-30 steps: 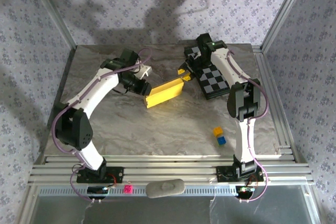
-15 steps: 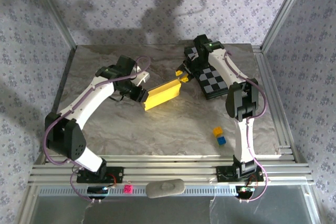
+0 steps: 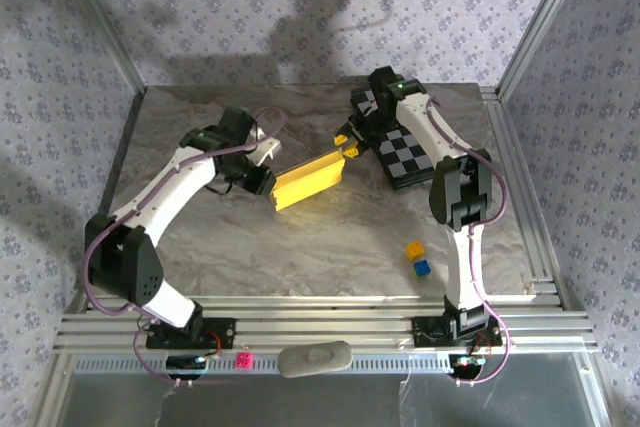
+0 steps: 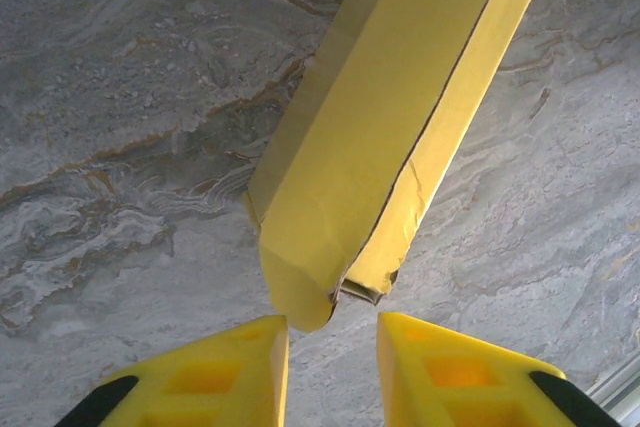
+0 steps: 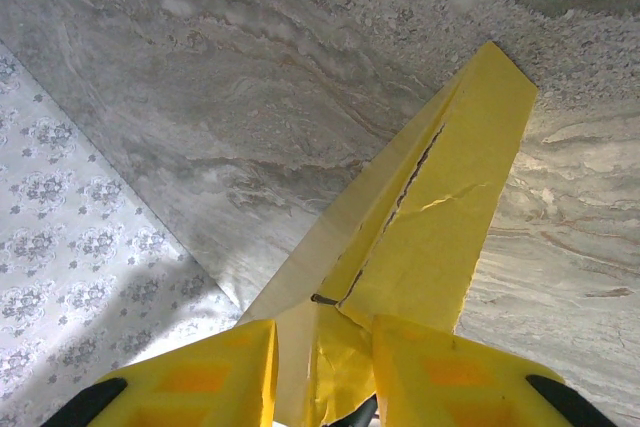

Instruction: Fold the paper box

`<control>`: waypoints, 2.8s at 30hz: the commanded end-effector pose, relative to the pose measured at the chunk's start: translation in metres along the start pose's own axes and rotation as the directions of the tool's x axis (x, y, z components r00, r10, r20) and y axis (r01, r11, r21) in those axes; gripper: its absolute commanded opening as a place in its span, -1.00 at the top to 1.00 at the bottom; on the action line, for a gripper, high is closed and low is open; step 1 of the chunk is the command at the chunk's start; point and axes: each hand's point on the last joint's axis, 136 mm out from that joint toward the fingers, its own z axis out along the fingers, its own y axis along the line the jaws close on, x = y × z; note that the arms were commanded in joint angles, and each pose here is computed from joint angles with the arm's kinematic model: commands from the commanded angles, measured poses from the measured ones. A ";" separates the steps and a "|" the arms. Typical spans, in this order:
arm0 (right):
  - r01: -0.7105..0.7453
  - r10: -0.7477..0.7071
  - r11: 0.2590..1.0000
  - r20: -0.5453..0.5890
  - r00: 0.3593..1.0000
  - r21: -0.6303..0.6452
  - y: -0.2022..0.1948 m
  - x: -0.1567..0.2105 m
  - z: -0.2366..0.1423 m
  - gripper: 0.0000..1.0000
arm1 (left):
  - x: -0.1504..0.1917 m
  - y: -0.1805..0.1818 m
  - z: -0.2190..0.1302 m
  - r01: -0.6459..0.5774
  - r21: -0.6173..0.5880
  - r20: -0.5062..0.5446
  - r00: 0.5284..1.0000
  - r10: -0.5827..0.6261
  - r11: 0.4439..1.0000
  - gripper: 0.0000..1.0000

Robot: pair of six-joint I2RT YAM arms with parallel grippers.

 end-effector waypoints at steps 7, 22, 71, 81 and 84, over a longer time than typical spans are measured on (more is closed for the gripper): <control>-0.033 0.033 0.999 -0.025 0.999 0.001 0.000 0.000 0.004 0.37 | -0.005 0.000 0.000 -0.012 0.004 0.004 1.000 0.012 1.000 0.49; -0.030 0.030 1.000 -0.022 0.999 0.000 0.002 0.003 0.004 0.37 | -0.017 -0.004 -0.002 0.114 0.046 -0.011 0.994 -0.113 0.992 0.90; -0.033 0.033 0.999 -0.057 0.998 -0.015 0.005 0.003 0.008 0.28 | -0.029 -0.019 -0.015 0.455 0.123 -0.246 0.875 -0.417 0.882 0.91; -0.029 0.027 0.999 -0.069 0.997 -0.025 0.005 0.002 0.007 0.24 | -0.028 -0.020 -0.017 0.445 0.131 -0.245 0.880 -0.406 0.886 0.91; -0.026 0.024 0.999 -0.071 0.997 -0.028 0.006 0.003 0.006 0.23 | -0.028 -0.020 -0.017 0.446 0.132 -0.249 0.880 -0.406 0.885 0.92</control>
